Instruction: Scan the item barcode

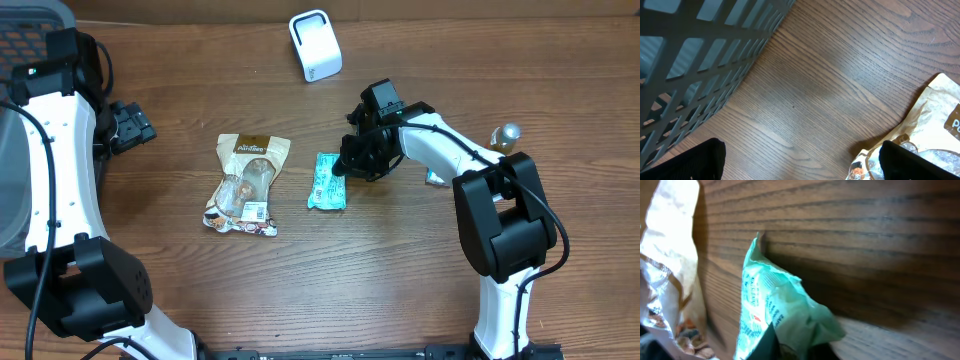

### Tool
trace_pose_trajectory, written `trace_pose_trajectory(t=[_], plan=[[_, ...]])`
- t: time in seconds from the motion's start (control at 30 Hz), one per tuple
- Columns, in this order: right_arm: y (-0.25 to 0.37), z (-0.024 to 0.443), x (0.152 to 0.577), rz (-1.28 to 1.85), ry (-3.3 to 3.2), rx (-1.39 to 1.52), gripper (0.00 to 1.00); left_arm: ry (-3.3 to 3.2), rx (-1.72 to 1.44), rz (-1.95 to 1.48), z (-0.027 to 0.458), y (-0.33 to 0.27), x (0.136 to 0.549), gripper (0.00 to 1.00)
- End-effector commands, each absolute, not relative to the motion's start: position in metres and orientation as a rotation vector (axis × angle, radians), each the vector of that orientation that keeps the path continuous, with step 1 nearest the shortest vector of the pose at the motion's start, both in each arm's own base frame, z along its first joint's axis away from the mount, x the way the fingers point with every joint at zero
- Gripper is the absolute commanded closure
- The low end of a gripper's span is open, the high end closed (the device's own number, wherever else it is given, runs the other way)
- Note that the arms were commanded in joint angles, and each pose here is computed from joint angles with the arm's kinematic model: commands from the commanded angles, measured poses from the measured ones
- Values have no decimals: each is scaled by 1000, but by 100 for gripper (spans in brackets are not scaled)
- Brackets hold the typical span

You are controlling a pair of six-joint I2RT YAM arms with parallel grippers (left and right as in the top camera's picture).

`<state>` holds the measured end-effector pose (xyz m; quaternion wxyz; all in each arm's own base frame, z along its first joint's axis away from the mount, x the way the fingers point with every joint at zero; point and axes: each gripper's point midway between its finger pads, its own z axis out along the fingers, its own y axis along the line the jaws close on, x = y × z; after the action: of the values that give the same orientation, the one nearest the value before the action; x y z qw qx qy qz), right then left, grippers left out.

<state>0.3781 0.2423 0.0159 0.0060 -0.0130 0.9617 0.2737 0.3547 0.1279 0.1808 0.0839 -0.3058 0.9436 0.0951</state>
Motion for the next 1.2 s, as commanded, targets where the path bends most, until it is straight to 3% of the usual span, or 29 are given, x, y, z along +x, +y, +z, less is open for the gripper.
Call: trace_pose_trajectory(t=[0.0, 0.03, 0.23, 0.43, 0.53, 0.7, 1.17], plan=[[241, 30, 392, 808, 2954, -64, 66, 2816, -882, 304, 183, 130, 358, 1], [240, 33, 394, 808, 2955, -60, 56, 2815, -882, 304, 183, 130, 358, 0], [233, 52, 397, 771, 2981, -77, 36, 2815, -882, 304, 183, 130, 358, 0], [209, 76, 401, 537, 3031, -35, 32, 2815, -883, 304, 183, 130, 358, 0], [224, 87, 393, 647, 3042, -98, 42, 2816, -882, 304, 183, 130, 358, 1], [252, 97, 370, 901, 3058, -208, 95, 2815, -882, 304, 183, 130, 358, 0], [286, 62, 342, 874, 3059, -364, 96, 2816, -881, 304, 183, 130, 358, 1]])
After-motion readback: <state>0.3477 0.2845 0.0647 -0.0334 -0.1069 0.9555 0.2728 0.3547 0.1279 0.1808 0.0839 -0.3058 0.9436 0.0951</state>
